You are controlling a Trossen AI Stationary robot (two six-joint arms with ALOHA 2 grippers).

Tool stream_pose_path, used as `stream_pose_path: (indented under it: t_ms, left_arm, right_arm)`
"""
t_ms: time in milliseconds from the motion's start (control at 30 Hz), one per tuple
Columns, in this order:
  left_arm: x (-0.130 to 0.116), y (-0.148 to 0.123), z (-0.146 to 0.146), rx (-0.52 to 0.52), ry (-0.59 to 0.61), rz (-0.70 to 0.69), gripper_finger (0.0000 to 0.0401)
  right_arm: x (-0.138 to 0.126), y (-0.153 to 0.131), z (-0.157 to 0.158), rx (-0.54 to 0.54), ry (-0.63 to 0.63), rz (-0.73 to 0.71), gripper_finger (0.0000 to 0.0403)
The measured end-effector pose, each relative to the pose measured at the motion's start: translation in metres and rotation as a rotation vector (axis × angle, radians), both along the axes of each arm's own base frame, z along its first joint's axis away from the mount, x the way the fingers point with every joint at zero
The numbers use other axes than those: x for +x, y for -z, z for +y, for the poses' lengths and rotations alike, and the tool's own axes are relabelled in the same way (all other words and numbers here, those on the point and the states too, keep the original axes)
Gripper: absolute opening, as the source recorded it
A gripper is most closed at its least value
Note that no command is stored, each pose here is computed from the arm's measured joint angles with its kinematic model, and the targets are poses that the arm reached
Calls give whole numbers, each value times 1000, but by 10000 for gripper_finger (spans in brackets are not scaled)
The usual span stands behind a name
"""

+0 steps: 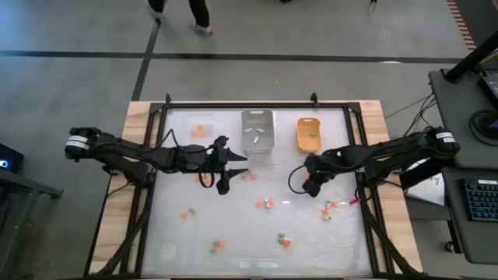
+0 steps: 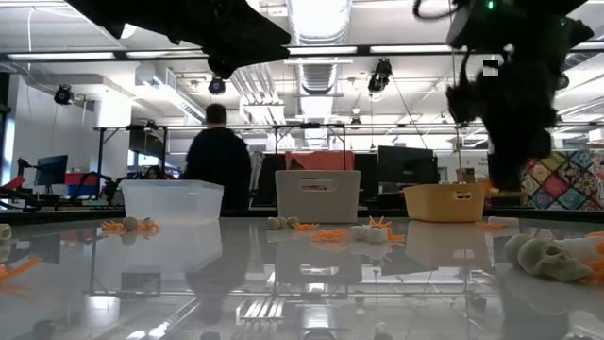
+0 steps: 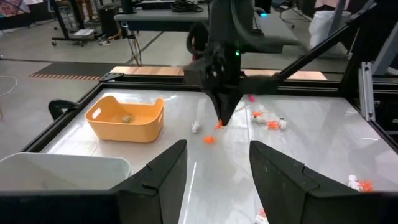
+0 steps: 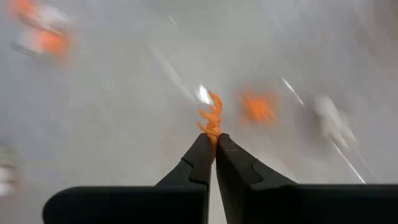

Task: Sort Halloween decoration
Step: Put the orange spider toy into the transparent white bin

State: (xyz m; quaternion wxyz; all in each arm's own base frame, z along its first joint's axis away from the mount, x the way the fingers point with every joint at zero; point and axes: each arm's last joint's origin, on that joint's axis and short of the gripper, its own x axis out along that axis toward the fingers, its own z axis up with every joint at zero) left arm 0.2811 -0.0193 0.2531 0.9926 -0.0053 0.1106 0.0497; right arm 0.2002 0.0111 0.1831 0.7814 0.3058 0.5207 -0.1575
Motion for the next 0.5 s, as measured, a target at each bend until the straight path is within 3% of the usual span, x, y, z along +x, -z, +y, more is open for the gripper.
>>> stream_pose_path:
  t_ms: [133,333,500]
  left_arm:
    - [-3,-5,0,2,2,-16,158]
    - [-27,-37,2,19,6,-131,158]
    - [-52,-60,4,10,5,-206,158]
  right_arm:
    - [17,-16,0,-56,-47,-264,9]
    - [54,-37,-4,-211,-139,-681,9]
    - [84,-43,-20,-349,-161,-823,9]
